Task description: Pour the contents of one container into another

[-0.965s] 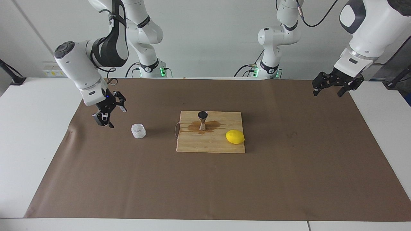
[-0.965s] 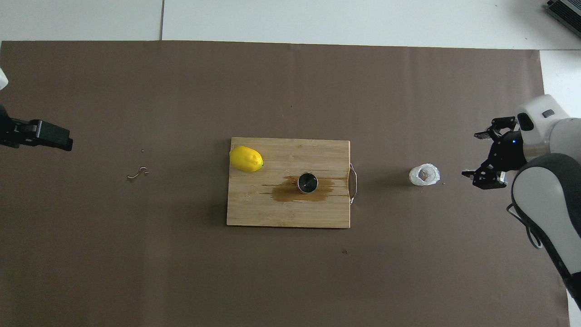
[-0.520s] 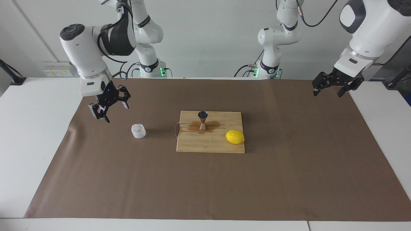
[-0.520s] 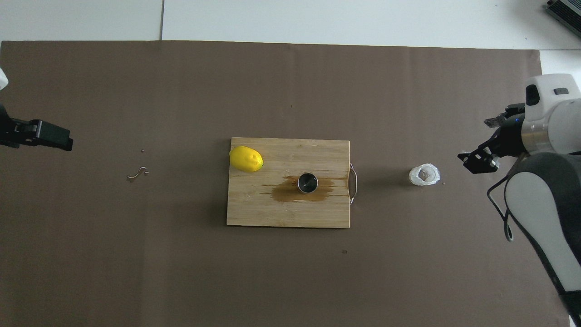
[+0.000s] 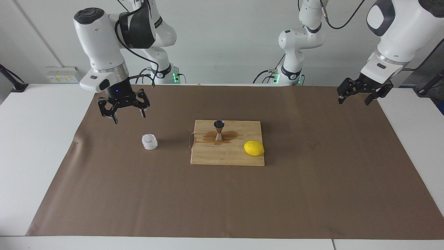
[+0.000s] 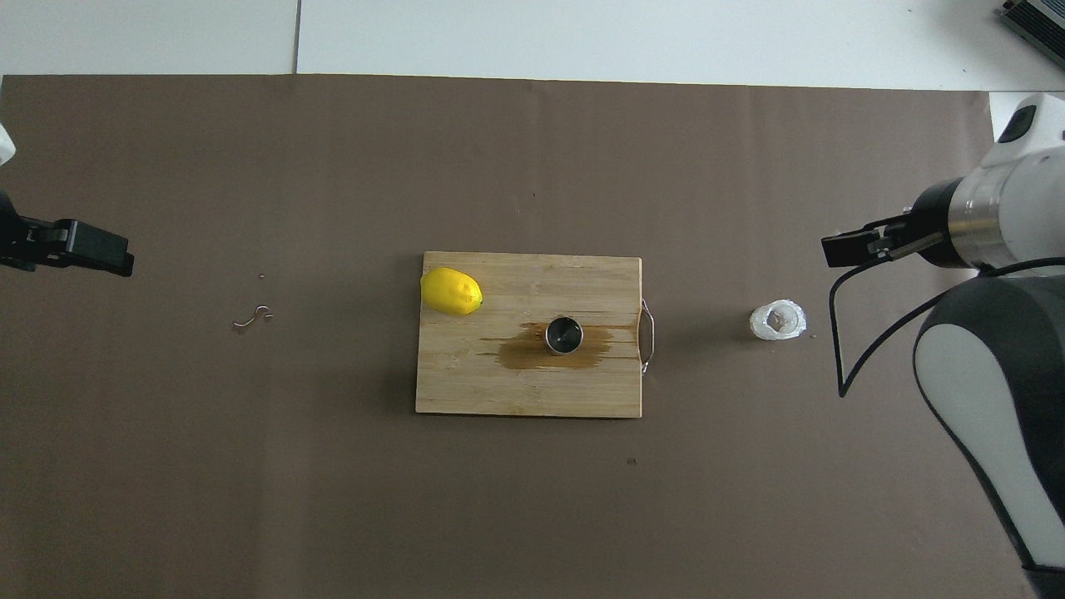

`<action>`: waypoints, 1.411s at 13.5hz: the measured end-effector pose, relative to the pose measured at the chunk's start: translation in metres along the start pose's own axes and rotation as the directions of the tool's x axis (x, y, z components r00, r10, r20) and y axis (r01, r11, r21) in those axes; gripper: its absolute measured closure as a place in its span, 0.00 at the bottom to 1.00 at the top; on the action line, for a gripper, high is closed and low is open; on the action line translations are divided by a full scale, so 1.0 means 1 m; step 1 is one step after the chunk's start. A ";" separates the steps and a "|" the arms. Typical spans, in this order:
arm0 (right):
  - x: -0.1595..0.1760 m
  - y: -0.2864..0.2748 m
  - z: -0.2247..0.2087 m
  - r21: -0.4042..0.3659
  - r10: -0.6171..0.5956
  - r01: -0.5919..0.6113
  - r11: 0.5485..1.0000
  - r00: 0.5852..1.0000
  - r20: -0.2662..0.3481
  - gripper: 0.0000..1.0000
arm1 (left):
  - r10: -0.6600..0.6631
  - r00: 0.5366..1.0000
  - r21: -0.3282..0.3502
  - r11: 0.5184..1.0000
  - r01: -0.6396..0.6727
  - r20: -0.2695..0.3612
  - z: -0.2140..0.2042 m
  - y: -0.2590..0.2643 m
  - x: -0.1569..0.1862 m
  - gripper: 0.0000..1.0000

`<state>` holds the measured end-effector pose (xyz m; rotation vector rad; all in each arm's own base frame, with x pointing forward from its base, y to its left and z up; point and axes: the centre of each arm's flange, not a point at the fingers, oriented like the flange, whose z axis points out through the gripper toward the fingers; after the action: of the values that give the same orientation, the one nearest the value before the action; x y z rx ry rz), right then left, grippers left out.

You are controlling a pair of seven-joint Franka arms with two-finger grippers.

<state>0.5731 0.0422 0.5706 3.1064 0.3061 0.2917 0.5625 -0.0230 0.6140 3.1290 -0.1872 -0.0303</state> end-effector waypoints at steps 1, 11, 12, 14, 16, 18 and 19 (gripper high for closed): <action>0.000 0.000 -0.009 0.000 0.092 -0.092 0.996 0.996 0.013 0.00 | 0.000 1.000 0.000 1.000 0.000 0.000 0.000 0.000 0.000 0.00; -0.024 0.012 -0.049 -0.057 0.303 -0.299 0.953 0.947 0.105 0.00 | 0.000 1.000 0.000 1.000 0.000 0.001 0.001 0.000 0.000 0.00; -0.024 0.013 -0.048 -0.058 0.305 -0.300 0.952 0.946 0.112 0.00 | 0.000 1.000 0.000 1.000 0.000 0.001 0.001 0.000 0.000 0.00; -0.025 0.013 -0.048 -0.059 0.305 -0.300 0.952 0.945 0.115 0.00 | 0.000 1.000 0.000 1.000 0.000 0.001 0.001 0.000 0.000 0.00; -0.025 0.014 -0.048 -0.060 0.307 -0.302 0.951 0.944 0.116 0.00 | 0.000 1.000 0.000 1.000 0.000 0.001 0.001 0.000 0.000 0.00; -0.026 0.015 -0.047 -0.061 0.309 -0.303 0.951 0.943 0.125 0.00 | 0.000 1.000 0.000 1.000 0.000 0.001 0.001 0.000 0.000 0.00; -0.027 0.015 -0.046 -0.062 0.308 -0.302 0.951 0.942 0.132 0.00 | 0.000 1.000 0.000 1.000 0.000 0.001 0.001 0.000 0.000 0.00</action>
<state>0.5410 0.0214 0.6113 3.1031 -0.1850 0.0769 0.5626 -0.0231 0.6135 3.1289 -0.1874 -0.0319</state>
